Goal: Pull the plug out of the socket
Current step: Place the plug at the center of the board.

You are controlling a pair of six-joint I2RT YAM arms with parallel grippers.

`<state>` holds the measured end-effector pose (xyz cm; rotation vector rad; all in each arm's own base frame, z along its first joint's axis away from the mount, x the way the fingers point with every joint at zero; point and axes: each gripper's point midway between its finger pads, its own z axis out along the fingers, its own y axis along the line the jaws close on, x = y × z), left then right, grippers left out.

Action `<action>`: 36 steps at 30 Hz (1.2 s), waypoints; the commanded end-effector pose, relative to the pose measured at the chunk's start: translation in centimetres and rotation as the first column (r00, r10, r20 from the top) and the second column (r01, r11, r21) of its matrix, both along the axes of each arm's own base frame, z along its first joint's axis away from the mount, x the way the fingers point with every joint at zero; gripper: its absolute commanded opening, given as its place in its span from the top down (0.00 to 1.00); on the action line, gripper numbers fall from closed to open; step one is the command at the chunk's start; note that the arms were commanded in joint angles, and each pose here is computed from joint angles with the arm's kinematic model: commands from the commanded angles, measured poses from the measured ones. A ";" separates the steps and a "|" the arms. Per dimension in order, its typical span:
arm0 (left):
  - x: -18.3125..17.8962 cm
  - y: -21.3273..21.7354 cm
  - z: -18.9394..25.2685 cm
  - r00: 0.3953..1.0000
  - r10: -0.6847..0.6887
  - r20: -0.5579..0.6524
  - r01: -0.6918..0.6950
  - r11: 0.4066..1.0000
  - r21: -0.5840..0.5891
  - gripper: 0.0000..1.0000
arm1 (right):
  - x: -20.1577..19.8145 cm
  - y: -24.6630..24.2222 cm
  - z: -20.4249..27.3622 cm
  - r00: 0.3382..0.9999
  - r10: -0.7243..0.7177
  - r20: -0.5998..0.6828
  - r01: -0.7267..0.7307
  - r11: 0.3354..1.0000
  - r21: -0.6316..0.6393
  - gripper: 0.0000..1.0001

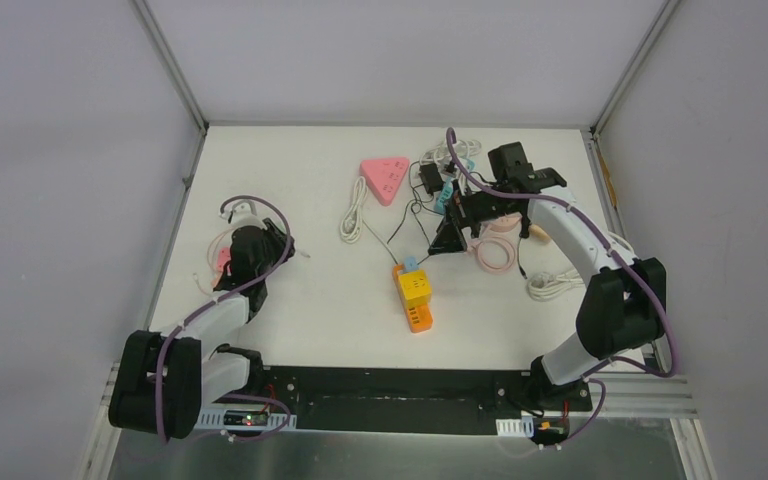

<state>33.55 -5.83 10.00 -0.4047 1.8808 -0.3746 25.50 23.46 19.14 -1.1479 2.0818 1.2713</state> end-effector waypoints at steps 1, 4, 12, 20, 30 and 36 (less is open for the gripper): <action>0.6 0.3 1.0 0.999 0.015 0.050 -0.011 0.998 -0.066 1.00 | 0.8 0.1 1.2 0.998 0.011 0.056 -0.012 1.000 0.014 0.00; 0.6 1.0 0.5 0.998 0.046 0.037 -0.044 0.997 -0.071 1.00 | 0.7 0.1 1.1 0.999 0.014 0.051 -0.014 1.000 0.013 0.00; 0.6 2.7 -0.7 0.993 0.115 -0.004 -0.115 0.991 -0.069 1.00 | 0.7 0.1 1.1 0.999 0.019 0.046 -0.019 1.000 0.017 0.00; 0.5 4.9 -2.2 0.969 0.237 -0.068 -0.241 0.968 -0.067 1.00 | 0.5 0.1 1.1 0.999 0.023 0.039 -0.024 1.000 0.020 0.00; 1.8 7.0 -0.4 0.933 0.350 -0.080 -0.354 0.934 -0.046 1.00 | 0.3 0.2 1.3 0.999 0.030 0.033 -0.031 0.999 0.028 0.00; 1.8 8.8 -2.1 0.869 0.456 -0.189 -0.462 0.887 0.019 1.00 | 0.1 0.2 1.7 0.999 0.035 0.042 -0.036 0.999 0.036 0.00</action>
